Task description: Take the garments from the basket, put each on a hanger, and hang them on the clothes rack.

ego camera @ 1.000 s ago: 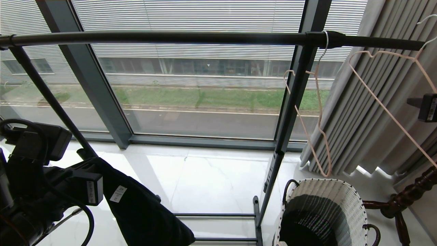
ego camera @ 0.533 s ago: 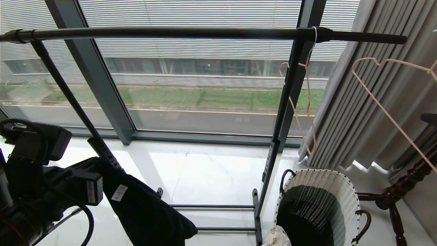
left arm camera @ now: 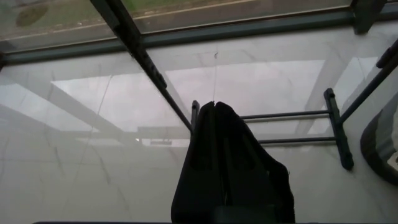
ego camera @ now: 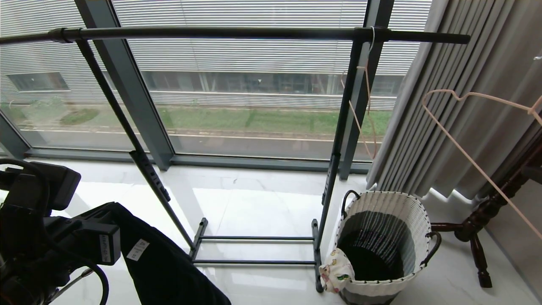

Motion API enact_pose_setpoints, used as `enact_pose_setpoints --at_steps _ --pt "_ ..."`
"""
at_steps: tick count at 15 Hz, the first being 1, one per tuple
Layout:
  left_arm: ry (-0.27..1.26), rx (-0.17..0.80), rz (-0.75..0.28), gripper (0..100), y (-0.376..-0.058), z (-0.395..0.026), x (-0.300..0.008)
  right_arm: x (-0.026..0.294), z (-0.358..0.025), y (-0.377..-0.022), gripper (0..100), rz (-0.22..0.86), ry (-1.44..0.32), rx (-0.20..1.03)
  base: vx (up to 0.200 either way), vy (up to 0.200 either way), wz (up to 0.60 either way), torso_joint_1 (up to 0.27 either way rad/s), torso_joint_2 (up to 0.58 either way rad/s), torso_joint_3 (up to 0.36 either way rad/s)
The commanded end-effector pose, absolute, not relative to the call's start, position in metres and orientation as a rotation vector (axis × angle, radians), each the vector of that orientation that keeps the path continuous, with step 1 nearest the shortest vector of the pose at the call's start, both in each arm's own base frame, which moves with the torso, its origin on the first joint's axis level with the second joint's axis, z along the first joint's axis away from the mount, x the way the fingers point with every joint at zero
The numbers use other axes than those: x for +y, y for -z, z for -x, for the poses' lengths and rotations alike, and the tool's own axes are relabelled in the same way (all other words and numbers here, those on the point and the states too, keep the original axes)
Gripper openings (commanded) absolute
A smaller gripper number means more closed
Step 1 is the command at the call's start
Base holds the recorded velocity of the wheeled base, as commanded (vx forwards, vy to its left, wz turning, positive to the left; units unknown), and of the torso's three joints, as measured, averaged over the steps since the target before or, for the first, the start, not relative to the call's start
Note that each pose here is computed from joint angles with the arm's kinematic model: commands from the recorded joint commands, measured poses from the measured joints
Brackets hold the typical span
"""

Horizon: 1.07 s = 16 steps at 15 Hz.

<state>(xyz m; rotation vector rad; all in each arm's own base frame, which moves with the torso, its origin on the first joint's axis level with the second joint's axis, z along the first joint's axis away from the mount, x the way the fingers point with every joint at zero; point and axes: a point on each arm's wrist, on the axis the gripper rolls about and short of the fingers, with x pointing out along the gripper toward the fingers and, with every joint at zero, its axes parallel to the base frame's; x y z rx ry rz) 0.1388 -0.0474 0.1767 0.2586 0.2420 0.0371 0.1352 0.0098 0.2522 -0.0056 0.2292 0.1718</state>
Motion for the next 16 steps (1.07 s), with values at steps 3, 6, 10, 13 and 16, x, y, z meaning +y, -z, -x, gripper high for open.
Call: enact_pose_setpoints --at_steps 3,6,10,13,16 --pt "-0.038 0.245 -0.260 0 -0.176 -0.139 -0.047 0.013 -0.113 -0.234 0 0.033 -0.217 0.265 -0.133 0.000 0.00 -0.002 0.00 0.003" --pt "-0.043 0.244 -0.257 0 -0.177 -0.140 -0.047 0.019 -0.100 -0.224 0 0.068 -0.293 0.341 0.000 0.000 0.00 0.000 0.00 0.000" --pt "-0.054 0.233 -0.253 0 -0.181 -0.141 -0.046 0.026 -0.093 -0.205 0 0.143 -0.384 0.431 0.000 0.100 0.00 -0.002 0.00 0.000" --pt "-0.055 0.223 -0.250 0 -0.184 -0.143 -0.046 0.031 -0.092 -0.195 0 0.177 -0.438 0.465 0.000 0.200 0.00 0.007 0.00 0.001" --pt "-0.056 0.218 -0.255 0 -0.188 -0.150 -0.049 0.040 -0.089 -0.195 0 0.192 -0.552 0.454 0.000 0.200 0.00 0.002 0.00 0.006"
